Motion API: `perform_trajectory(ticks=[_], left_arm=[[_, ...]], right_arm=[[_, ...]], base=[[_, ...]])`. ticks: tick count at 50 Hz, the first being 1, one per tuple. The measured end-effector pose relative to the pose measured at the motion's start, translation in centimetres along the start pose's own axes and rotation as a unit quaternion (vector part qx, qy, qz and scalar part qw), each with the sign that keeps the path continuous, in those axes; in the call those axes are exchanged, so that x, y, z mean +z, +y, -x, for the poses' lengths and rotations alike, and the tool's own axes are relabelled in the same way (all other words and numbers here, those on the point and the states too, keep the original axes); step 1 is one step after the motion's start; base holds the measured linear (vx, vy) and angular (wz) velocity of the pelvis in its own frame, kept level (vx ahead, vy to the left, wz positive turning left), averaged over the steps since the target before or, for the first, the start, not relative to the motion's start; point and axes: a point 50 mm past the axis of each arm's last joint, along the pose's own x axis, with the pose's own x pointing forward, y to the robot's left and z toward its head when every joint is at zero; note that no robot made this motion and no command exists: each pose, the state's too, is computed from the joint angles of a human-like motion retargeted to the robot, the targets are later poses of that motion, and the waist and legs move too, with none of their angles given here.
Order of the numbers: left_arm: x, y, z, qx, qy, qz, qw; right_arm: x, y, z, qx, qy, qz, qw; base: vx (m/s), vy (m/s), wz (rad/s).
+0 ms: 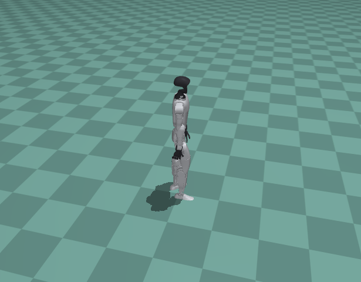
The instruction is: In place motions
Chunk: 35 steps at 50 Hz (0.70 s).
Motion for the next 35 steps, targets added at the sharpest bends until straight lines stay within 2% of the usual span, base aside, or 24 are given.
perform_trajectory(ticks=[6,13,25,35], left_arm=[[0.0,1.6,0.3,0.025,0.003,-0.013,1.0],[0.3,2.7,0.6,0.036,-0.008,0.017,0.999],[0.2,3.9,0.9,0.051,0.005,-0.01,0.999],[1.5,2.6,0.6,0.044,-0.015,-0.012,0.999]], right_arm=[[-4.9,0.4,-0.1,-0.001,0.076,-0.08,0.994],[-7.4,1.5,-0.3,0.021,0.099,-0.103,0.99],[-2.7,0.2,-0.4,0.015,0.01,-0.079,0.997],[0.0,-4.4,0.8,-0.032,-0.043,-0.082,0.995]], base=[[0.23,-0.24,0.48],[0.16,-0.26,1.0],[-0.01,-0.16,1.9],[-0.05,-0.1,1.76]])
